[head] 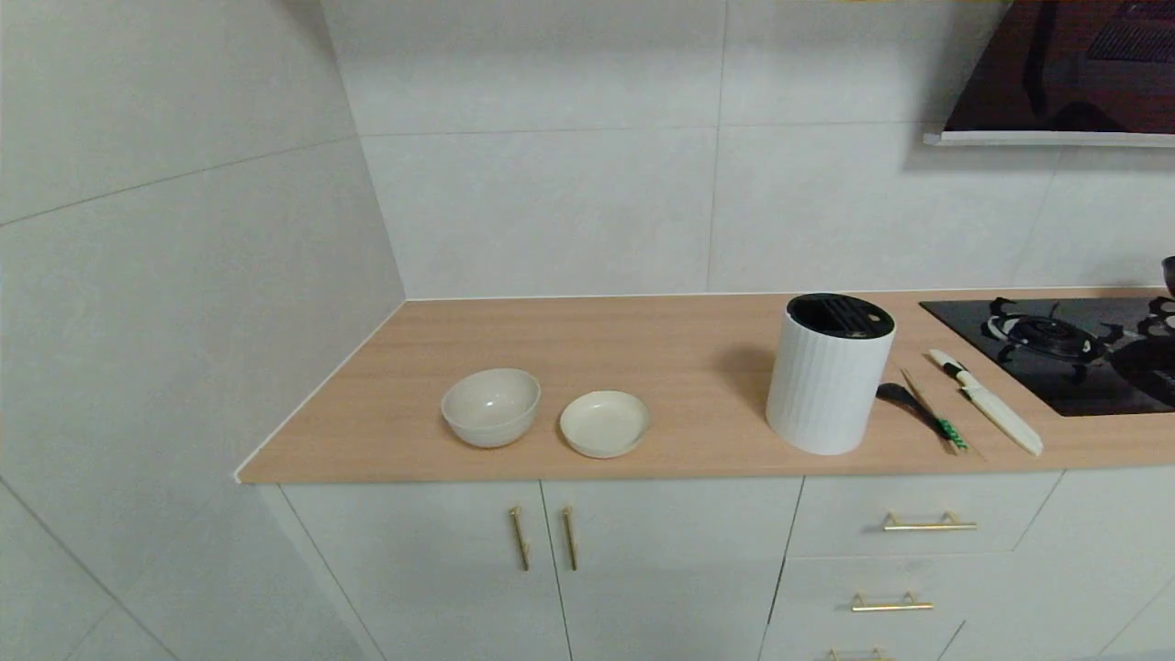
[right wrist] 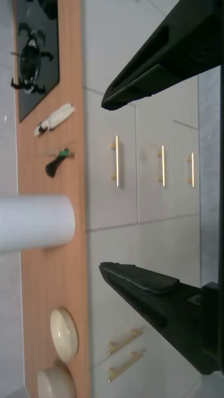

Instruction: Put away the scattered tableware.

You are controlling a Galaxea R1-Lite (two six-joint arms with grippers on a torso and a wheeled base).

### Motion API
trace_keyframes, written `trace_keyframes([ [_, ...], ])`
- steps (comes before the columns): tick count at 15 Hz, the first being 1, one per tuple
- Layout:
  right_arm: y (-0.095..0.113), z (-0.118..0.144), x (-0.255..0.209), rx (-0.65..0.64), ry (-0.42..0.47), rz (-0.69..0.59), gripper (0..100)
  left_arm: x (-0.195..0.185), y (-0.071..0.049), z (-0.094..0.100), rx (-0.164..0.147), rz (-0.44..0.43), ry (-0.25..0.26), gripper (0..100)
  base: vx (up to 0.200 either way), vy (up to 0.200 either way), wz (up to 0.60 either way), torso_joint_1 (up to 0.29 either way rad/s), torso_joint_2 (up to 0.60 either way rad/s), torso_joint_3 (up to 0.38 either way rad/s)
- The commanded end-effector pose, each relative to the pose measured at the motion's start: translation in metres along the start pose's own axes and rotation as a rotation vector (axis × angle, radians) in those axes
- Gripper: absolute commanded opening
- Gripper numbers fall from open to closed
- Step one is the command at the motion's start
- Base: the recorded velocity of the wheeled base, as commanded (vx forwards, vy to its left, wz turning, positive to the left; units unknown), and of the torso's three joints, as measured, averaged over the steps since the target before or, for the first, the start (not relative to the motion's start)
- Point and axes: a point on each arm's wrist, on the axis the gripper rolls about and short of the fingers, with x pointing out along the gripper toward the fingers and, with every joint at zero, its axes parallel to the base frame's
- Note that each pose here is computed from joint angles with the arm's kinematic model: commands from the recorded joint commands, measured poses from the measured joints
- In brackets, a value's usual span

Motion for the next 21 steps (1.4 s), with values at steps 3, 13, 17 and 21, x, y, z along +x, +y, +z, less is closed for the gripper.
trace_keyframes([
  [3, 0.0000, 0.0000, 0.0001, 0.000, 0.002, 0.001, 100, 0.0000, 0.0000, 0.0001, 0.000, 0.001, -0.001, 100, 0.000, 0.200, 0.00, 0.002, 0.00, 0.001],
  [13, 0.0000, 0.0001, 0.0001, 0.000, 0.001, -0.001, 100, 0.0001, 0.0000, 0.0000, 0.003, 0.001, 0.002, 100, 0.000, 0.120, 0.00, 0.001, 0.00, 0.001],
  [17, 0.0000, 0.0000, 0.0001, 0.000, 0.002, -0.001, 100, 0.0000, 0.0000, 0.0001, 0.003, 0.001, -0.001, 100, 0.000, 0.000, 0.00, 0.000, 0.00, 0.000],
  [21, 0.0000, 0.0001, 0.0001, 0.000, 0.001, -0.001, 100, 0.0001, 0.0000, 0.0000, 0.003, 0.001, 0.002, 100, 0.000, 0.000, 0.00, -0.026, 0.05, 0.027],
])
